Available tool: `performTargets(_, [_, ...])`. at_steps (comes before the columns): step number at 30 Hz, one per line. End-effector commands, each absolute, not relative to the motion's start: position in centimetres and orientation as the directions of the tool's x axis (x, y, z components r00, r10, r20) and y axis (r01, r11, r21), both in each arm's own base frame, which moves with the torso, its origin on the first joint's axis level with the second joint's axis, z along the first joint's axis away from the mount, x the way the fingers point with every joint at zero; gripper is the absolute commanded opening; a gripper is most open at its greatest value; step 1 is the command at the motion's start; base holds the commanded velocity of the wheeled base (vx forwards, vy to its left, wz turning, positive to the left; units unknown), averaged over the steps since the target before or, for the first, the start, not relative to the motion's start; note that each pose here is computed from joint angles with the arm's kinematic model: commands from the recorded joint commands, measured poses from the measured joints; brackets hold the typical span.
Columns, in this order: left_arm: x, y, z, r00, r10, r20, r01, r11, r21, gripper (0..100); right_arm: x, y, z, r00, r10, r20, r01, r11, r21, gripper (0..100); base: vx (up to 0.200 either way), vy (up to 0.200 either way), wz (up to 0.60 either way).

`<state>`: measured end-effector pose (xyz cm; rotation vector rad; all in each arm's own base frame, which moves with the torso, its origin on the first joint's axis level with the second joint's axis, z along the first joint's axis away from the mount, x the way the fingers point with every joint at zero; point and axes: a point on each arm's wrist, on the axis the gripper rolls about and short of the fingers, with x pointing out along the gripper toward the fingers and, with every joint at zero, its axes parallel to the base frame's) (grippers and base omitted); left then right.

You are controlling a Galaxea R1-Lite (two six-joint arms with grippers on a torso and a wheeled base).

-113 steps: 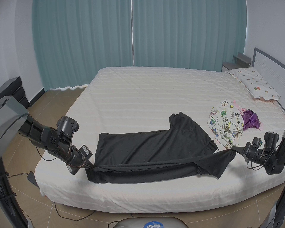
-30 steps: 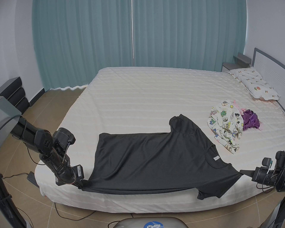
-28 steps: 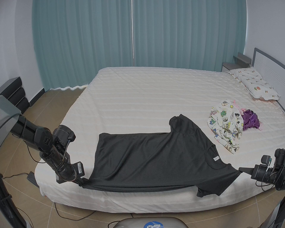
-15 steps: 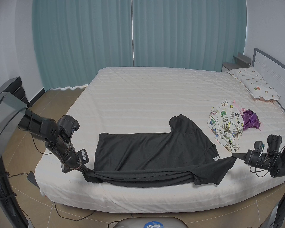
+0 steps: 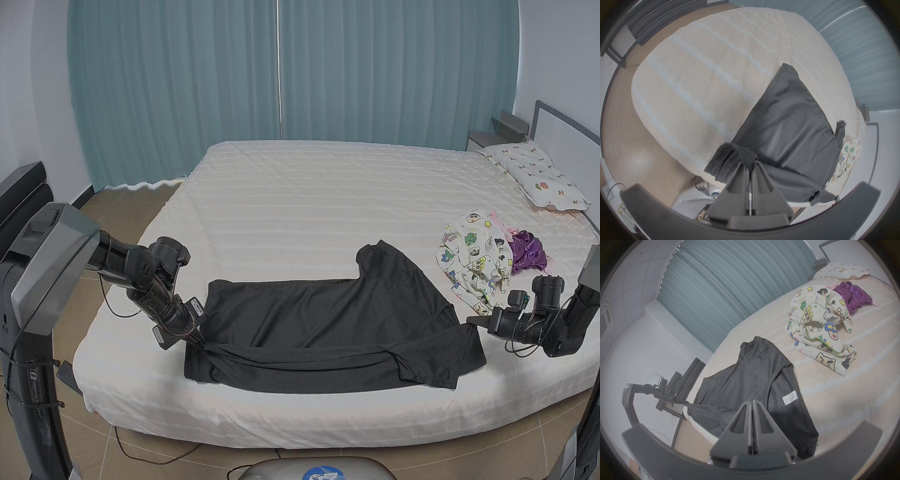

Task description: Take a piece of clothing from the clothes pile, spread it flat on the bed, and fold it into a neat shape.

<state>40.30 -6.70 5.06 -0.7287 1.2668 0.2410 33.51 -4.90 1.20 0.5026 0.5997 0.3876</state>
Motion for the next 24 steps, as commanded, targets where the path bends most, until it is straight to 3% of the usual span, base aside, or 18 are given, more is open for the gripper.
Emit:
performTargets(1, [41.5, -6.8, 3.6, 0.303, -0.217, -0.928, -0.571, 0.739, -0.359, 0, 34.9, -4.5, -0.7, 0.748, 0.478, -0.46, -0.18, 0.814, 0.552, 0, 0.0, 0.0, 0.0])
performTargets(15, [41.2, -6.2, 4.1, 0.279, -0.212, -0.936, -0.6, 0.723, -0.343, 0, 35.2, -5.7, -0.5, 0.776, 0.44, -0.451, -0.126, 0.81, 0.573, 0, 0.0, 0.0, 0.0])
performTargets(16, [41.3, -6.2, 4.0, 0.278, -0.212, -0.937, -0.602, 0.722, -0.342, 100, 35.3, -5.7, -0.5, 0.778, 0.44, -0.449, -0.127, 0.81, 0.573, 0, 0.0, 0.0, 0.0])
performTargets(18, [41.5, -6.2, 4.0, 0.283, -0.214, -0.935, -0.601, 0.72, -0.347, 100, 35.5, -5.7, -0.6, 0.777, 0.441, -0.449, -0.125, 0.807, 0.577, 0, 0.0, 0.0, 0.0])
performTargets(19, [41.8, -6.2, 3.9, 0.284, -0.212, -0.935, -0.601, 0.72, -0.346, 100, 35.7, -5.5, -1.0, 0.775, 0.442, -0.451, -0.118, 0.803, 0.585, 100, 0.0, 0.0, 0.0])
performTargets(24, [41.8, -5.9, 4.1, 0.286, -0.225, -0.932, -0.608, 0.708, -0.358, 100, 36.0, -5.7, -0.9, 0.795, 0.412, -0.446, -0.066, 0.789, 0.61, 100, 0.0, 0.0, 0.0])
